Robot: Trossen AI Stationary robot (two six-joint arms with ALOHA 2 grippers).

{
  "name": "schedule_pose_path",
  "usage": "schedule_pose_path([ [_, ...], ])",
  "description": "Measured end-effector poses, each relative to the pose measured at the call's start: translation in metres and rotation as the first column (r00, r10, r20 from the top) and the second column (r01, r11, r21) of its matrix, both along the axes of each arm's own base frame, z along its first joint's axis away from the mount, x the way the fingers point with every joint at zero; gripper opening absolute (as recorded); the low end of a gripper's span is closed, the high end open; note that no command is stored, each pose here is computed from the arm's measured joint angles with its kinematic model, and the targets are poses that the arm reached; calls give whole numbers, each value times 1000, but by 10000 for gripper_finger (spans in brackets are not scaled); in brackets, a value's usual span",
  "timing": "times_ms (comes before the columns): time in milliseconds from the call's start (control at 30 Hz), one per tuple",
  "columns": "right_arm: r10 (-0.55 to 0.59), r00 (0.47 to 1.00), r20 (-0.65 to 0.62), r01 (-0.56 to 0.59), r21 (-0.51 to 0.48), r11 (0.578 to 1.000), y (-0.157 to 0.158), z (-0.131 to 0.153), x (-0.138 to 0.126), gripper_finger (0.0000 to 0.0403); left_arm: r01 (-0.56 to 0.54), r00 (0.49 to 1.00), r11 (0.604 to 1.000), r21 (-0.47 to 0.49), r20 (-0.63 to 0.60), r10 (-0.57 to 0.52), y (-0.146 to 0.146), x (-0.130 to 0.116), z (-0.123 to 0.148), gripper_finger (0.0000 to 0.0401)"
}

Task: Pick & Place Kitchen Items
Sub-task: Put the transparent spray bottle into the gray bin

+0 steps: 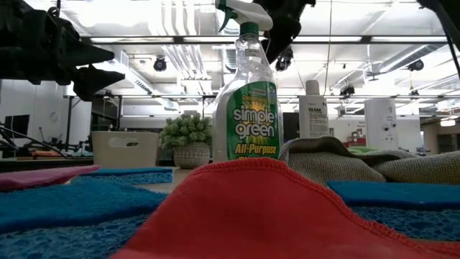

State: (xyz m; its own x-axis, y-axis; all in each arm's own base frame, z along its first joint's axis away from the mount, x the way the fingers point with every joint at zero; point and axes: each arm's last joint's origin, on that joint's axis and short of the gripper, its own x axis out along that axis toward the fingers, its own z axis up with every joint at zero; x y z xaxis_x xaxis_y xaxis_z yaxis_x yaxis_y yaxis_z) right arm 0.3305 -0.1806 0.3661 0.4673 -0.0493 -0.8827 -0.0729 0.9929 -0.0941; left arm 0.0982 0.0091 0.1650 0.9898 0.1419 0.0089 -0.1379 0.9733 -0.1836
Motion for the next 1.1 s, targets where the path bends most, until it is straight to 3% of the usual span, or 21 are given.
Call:
schedule_pose_path([
  [133, 6, 1000, -10, -6, -4, 1000, -1, -3, 2, 361, 0, 1000, 1000, 0, 0, 0, 0, 0, 0, 311],
  [233, 9, 1000, -12, -9, -9, 1000, -1, -3, 2, 325, 0, 1000, 1000, 0, -2, 0, 0, 0, 0, 311],
  [600, 28, 999, -20, -28, -12, 1000, -1, -3, 1, 79, 0, 998, 1000, -5, -68, 0, 0, 4, -6, 311],
  [900, 39, 999, -27, -40, -22, 999, 2, 2, -3, 70, -38, 997, 999, -2, -69, 38, 1, 4, -5, 311],
  [1100, 43, 998, 39, -40, -60, 997, 10, 26, -14, 70, -46, 998, 999, 0, -41, 46, 2, 4, -3, 311],
])
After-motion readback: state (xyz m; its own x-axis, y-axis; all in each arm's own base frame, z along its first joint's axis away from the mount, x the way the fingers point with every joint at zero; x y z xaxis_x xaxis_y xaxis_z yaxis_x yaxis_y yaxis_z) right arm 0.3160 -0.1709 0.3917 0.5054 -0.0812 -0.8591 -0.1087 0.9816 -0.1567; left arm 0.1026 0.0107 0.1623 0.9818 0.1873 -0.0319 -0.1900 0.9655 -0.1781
